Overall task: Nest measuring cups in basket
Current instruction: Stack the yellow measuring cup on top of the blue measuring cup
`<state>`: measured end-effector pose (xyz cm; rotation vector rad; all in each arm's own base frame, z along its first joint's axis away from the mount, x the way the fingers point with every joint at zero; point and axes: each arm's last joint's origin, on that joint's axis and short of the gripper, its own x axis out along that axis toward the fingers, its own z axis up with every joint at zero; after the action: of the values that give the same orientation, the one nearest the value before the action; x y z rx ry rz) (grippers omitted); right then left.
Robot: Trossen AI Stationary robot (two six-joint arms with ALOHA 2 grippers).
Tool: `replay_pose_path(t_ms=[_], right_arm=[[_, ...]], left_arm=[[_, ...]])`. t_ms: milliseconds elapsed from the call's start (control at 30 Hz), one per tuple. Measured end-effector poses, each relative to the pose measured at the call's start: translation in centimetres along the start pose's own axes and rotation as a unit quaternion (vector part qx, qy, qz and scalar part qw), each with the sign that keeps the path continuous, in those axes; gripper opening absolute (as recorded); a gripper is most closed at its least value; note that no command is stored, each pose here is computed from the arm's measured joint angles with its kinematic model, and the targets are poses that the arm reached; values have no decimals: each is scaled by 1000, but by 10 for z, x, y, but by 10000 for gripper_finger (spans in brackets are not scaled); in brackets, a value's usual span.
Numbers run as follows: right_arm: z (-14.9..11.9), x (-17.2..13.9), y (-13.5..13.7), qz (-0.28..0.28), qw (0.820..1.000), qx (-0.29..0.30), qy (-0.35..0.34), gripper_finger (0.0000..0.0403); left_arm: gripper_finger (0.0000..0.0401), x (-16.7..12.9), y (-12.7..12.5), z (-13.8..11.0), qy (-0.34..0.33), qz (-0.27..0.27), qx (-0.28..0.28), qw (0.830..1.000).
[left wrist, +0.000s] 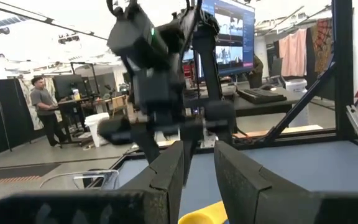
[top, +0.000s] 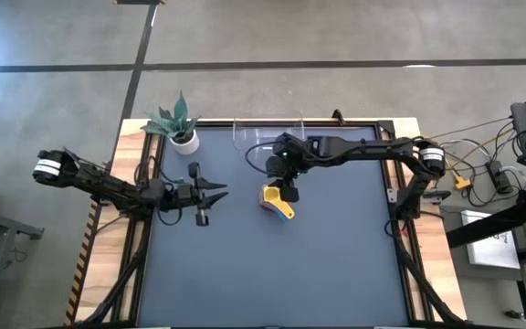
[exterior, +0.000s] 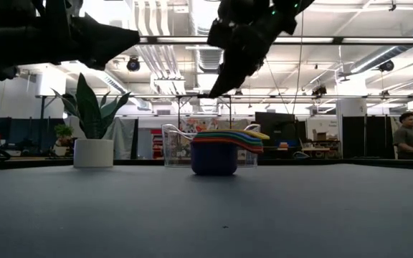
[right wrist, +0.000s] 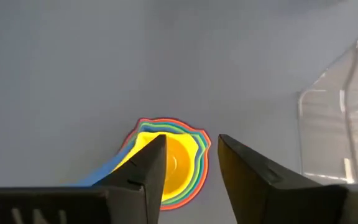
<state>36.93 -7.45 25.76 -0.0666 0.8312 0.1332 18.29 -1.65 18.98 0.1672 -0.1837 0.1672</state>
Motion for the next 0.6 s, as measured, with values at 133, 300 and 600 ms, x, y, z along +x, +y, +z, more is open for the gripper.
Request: replay_pose_path(t_ms=[133,300,600], right_arm=[[1,-21,7,-3,1000,17,-15,143],[-13,-35,23,-4,998,26,-49,136],[-74,-34,39,-65,992,90,-66,134]], left_arm=[[75,3,-1,-2,23,-4,2,1000],[75,24,-6,1,107,-2,29,994],[75,85,-22,11,230,-29,78,970]])
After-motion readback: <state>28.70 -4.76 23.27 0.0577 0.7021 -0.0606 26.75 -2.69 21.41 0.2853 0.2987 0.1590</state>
